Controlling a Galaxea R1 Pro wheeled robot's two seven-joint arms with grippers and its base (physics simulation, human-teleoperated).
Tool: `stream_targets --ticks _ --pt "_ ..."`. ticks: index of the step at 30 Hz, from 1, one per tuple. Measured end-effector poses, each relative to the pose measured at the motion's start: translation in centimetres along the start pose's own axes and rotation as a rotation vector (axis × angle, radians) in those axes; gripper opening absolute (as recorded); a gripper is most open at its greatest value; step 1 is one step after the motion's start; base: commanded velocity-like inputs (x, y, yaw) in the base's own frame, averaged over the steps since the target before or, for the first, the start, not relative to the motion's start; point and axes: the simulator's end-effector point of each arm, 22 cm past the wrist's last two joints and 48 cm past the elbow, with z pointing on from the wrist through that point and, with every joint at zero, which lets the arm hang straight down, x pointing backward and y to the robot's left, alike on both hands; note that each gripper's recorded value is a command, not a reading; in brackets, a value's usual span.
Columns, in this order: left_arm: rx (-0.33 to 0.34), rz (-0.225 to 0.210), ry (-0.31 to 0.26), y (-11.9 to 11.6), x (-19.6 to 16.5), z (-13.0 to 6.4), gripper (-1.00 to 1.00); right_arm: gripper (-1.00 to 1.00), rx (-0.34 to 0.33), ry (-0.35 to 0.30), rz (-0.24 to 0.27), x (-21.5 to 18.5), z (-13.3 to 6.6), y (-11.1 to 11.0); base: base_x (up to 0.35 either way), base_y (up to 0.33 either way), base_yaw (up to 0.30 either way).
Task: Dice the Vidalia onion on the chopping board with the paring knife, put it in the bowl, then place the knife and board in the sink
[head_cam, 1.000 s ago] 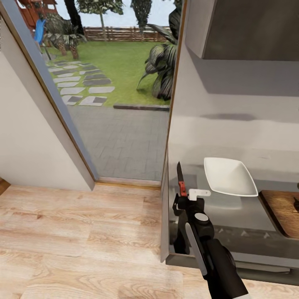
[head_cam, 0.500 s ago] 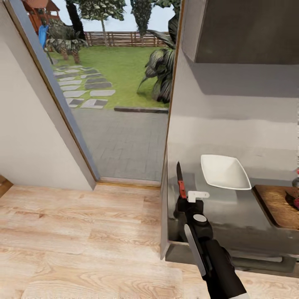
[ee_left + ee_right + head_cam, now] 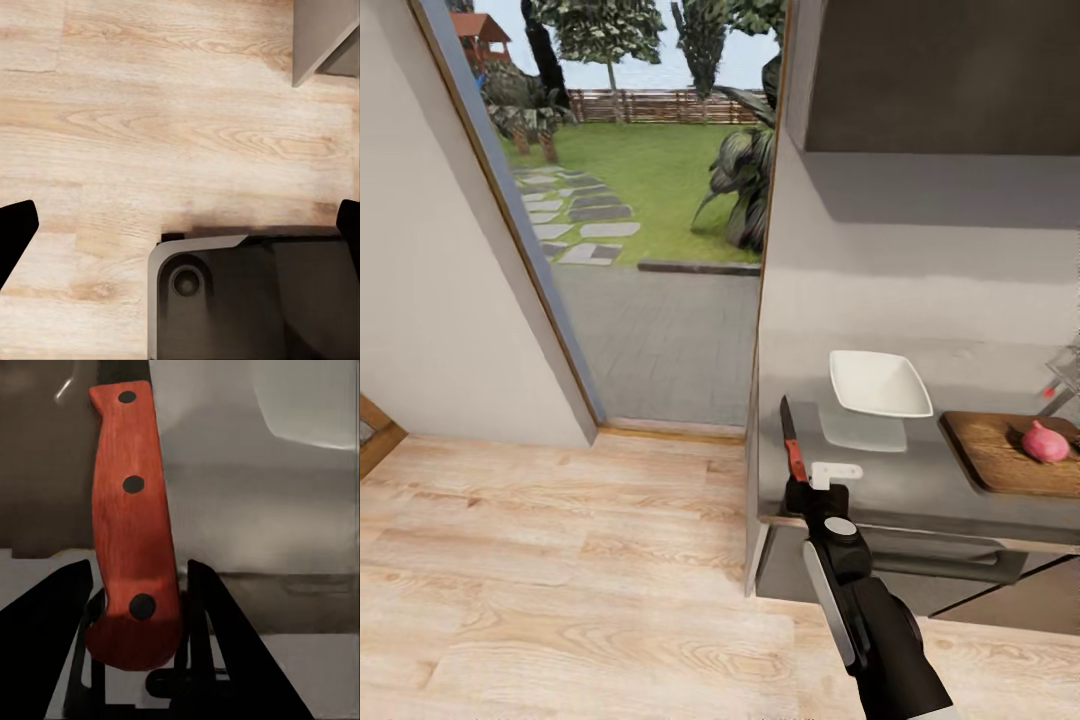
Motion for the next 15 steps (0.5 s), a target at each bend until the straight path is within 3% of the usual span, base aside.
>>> stream_targets --ticks 15 --pt "0.0 0.001 -0.014 0.0 -0.42 0.04 1.0 -1.0 0.0 -0.014 0.003 -0.71 -0.43 -0.04 -0.008 0.0 0.0"
